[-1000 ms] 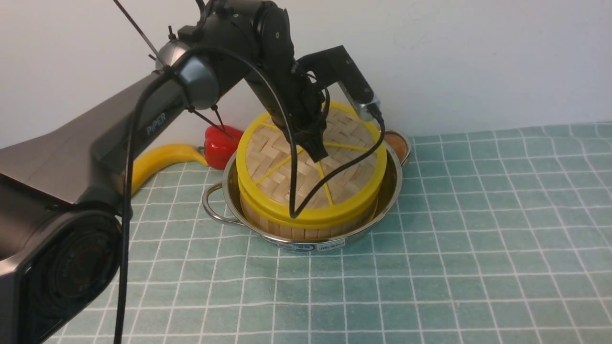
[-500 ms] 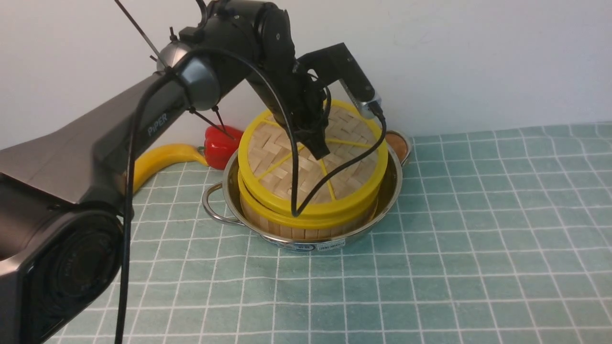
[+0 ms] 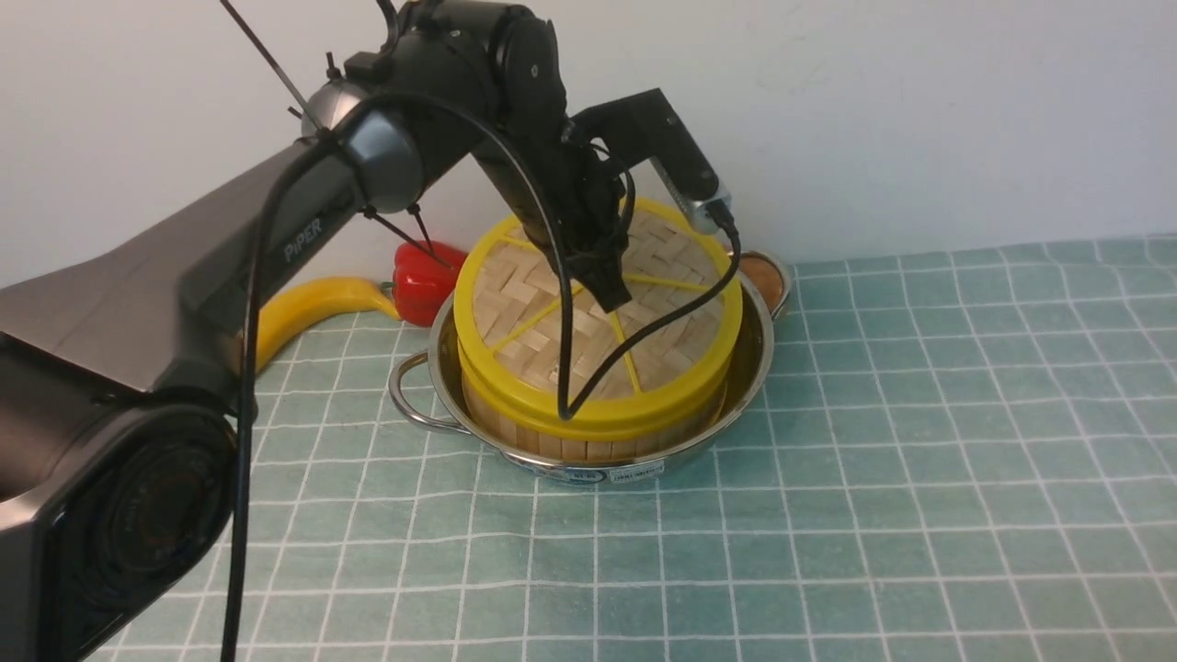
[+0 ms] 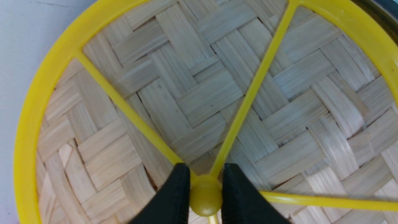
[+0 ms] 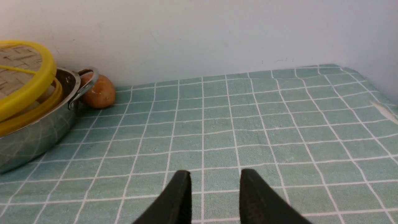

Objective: Place the steamer in the pot on the blue tablecloth, and put the lid on the steamer.
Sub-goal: 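Place the yellow bamboo steamer lid onto the steamer in the pot with the left gripper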

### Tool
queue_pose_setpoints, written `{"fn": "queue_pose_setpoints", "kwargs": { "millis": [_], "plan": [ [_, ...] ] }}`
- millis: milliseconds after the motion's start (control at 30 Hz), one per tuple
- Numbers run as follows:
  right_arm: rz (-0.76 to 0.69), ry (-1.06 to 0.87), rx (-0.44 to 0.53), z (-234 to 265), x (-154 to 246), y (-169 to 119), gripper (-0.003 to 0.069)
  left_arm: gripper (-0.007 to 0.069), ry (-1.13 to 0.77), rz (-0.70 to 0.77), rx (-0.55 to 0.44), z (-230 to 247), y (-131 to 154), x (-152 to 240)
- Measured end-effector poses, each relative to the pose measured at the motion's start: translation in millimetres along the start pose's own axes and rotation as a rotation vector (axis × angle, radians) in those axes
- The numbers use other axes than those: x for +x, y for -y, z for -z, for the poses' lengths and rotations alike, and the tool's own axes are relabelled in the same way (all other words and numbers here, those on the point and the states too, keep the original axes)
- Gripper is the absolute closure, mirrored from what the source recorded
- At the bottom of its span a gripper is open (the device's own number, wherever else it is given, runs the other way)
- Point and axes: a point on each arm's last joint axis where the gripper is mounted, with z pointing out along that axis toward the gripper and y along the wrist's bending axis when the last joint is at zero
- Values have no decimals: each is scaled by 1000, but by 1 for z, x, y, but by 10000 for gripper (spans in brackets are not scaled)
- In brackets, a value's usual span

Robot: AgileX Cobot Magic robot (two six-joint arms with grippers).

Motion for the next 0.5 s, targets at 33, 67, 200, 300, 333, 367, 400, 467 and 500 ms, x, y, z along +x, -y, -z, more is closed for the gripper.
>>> {"fn": "queue_pose_setpoints", "kwargs": {
  "millis": [33,67,200,300,333,367,400,467,500],
  "plan": [
    [0,0,0,0,0,0,419,502,0,1,0,0,0,0],
    [0,0,0,0,0,0,419,502,-1,2,1,-1,0,0],
    [0,0,0,0,0,0,419,502,-10,2,3,-5,0,1],
    [0,0,0,0,0,0,419,502,-26,4,8,-12,1,3],
    [0,0,0,0,0,0,419,502,-27,4,8,-13,1,3],
    [0,0,0,0,0,0,419,502,-27,3,6,-14,1,3],
    [0,0,0,0,0,0,419,502,-26,3,6,-14,1,3],
    [0,0,0,0,0,0,419,502,-26,3,5,-15,1,3],
    [0,0,0,0,0,0,419,502,-24,3,3,-15,0,3]
  ]
}}
